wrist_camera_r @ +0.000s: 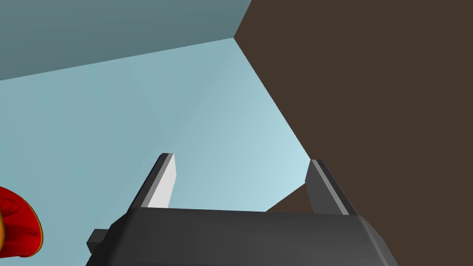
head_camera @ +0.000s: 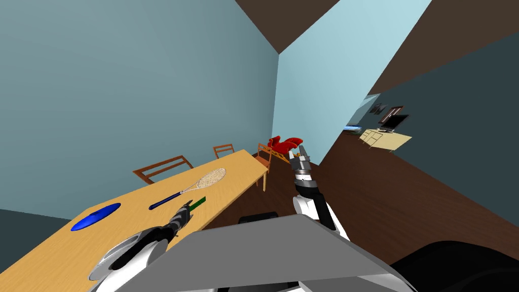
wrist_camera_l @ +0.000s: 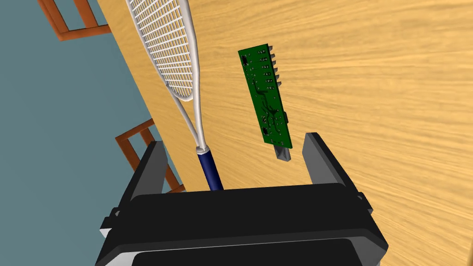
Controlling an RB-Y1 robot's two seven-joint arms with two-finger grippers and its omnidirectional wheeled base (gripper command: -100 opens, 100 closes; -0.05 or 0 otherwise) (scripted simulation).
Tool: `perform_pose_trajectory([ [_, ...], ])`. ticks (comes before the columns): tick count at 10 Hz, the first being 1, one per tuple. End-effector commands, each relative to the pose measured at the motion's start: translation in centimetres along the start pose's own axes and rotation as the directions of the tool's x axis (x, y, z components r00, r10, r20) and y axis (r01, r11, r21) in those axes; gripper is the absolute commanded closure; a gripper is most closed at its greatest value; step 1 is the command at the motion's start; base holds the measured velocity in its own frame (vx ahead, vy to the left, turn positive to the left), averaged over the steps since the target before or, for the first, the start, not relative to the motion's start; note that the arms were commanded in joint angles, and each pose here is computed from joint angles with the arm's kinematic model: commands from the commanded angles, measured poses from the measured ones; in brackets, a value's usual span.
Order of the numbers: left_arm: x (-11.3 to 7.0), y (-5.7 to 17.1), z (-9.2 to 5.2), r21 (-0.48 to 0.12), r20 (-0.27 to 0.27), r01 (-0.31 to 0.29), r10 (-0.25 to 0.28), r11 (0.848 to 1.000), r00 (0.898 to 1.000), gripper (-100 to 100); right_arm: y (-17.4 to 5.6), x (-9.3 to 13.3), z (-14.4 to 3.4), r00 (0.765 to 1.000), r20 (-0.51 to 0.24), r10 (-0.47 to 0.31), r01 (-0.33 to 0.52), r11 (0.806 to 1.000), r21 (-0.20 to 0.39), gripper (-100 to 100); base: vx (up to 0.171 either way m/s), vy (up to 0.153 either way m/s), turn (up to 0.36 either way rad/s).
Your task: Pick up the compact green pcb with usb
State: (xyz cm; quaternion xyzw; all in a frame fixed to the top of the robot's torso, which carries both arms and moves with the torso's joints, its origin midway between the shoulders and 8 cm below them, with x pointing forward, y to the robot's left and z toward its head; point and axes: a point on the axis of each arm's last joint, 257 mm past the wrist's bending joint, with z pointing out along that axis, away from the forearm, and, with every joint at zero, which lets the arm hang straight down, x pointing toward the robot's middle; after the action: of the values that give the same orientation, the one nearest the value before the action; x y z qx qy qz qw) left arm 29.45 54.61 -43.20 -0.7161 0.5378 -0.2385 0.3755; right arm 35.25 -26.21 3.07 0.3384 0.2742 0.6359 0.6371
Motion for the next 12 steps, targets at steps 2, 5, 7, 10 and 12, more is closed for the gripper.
perform_pose_trajectory([
  [2, -3.4, 2.1, -0.2, -0.093, 0.044, 0.046, -0.042, 0.995, 0.998, -100, 0.0, 0.0, 0.0, 1.0, 0.0, 0.0, 0.0, 1.0, 0.0, 0, 0.008, 0.004, -0.199],
  [5, -6.0, 4.2, -0.6, -0.155, 0.089, 0.101, -0.088, 0.983, 0.992, -100, 0.0, 0.0, 0.0, 1.0, 0.0, 0.0, 0.0, 1.0, 0.0, 0, 0.006, 0.003, -0.122],
  [7, -6.7, 5.1, -0.8, -0.17, 0.105, 0.106, -0.089, 0.98, 0.991, -100, 0.0, 0.0, 0.0, 1.0, 0.0, 0.0, 0.0, 1.0, 0.0, 0, 0.004, 0.007, -0.069],
  [10, -10.6, 7.9, -2.0, -0.251, 0.181, 0.206, -0.163, 0.946, 0.97, -100, 0.0, 0.0, 0.0, 1.0, 0.0, 0.0, 0.0, 1.0, 0.0, 0, 0.007, 0.006, -0.217],
  [12, -12.2, 9.3, -2.8, -0.288, 0.218, 0.26, -0.201, 0.922, 0.955, -100, 0.0, 0.0, 0.0, 1.0, 0.0, 0.0, 0.0, 1.0, 0.0, 0, 0.008, 0.011, -0.163],
])
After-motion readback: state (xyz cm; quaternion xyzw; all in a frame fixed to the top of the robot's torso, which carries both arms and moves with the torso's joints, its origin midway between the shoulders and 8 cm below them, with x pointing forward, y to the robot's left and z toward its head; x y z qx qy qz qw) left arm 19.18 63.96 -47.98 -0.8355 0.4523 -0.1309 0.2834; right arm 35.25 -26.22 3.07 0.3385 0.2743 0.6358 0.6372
